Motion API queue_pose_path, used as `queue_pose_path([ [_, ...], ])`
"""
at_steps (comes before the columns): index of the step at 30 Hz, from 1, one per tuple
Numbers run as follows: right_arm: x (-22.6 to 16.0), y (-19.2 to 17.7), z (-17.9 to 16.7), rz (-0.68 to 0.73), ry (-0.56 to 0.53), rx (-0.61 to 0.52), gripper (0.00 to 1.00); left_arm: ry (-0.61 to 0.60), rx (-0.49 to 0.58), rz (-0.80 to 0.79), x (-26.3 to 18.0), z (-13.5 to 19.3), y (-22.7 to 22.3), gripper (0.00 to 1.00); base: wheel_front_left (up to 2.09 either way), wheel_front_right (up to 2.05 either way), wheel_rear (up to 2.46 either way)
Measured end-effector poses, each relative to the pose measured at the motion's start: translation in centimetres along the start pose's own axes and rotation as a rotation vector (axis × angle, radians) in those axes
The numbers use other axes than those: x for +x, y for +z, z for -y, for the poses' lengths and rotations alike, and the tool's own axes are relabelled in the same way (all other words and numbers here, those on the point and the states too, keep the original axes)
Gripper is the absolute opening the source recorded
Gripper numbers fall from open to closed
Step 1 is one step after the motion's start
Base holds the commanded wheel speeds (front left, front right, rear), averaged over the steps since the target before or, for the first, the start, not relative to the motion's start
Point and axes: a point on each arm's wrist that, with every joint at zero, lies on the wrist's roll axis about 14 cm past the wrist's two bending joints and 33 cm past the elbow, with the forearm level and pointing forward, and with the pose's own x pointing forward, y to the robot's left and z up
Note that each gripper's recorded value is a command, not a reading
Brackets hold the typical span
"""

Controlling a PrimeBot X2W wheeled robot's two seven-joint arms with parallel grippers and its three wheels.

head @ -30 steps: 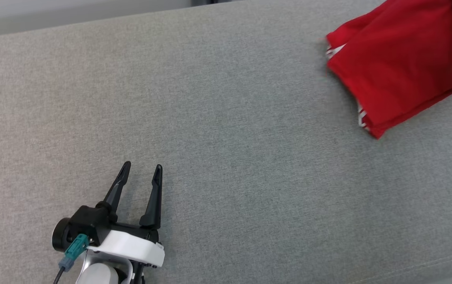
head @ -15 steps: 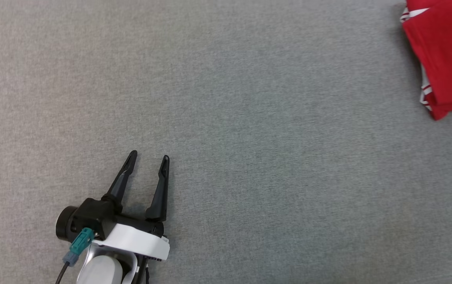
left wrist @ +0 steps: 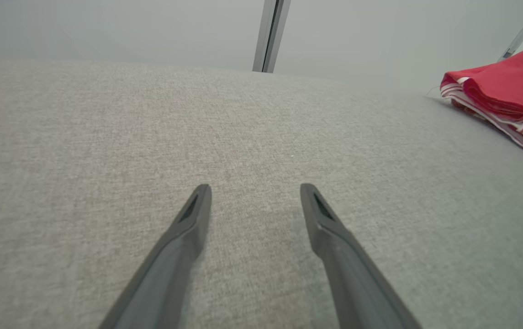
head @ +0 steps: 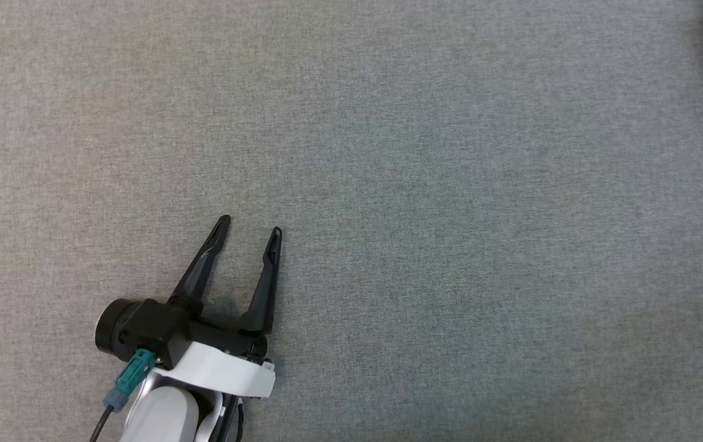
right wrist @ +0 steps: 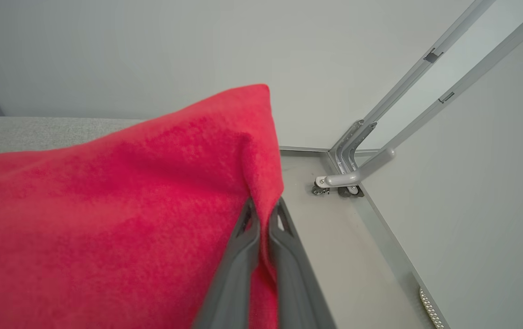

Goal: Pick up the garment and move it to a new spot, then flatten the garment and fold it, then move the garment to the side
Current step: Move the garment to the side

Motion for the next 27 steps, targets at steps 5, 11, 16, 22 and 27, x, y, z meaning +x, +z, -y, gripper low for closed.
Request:
queue_pose_path([
  [5, 0.4, -0.2, 0.6, 0.017, -0.027, -0.009, 0.58, 0.004, 0.002, -0.005, 0.0, -0.2, -0.2, 1.00, 0.00, 0.00, 0.00],
  [11, 0.9, -0.2, -1.2, 0.051, -0.005, -0.003, 1.00, 0.003, 0.006, -0.010, 0.2, -0.3, -0.5, 1.00, 0.00, 0.00, 0.00],
  [16, 0.8, -0.1, -1.7, 0.061, -0.001, -0.003, 1.00, 0.002, 0.009, -0.011, 0.3, -0.3, -0.5, 1.00, 0.00, 0.00, 0.00],
  [22, 0.3, 0.8, -2.0, 0.094, 0.003, 0.012, 1.00, 0.000, 0.015, -0.004, 0.2, -0.2, -0.1, 1.00, 0.00, 0.00, 0.00],
  [27, -0.6, 2.8, -3.3, 0.169, 0.027, 0.045, 1.00, -0.002, 0.020, 0.016, 0.1, -0.1, 0.8, 1.00, 0.00, 0.00, 0.00],
])
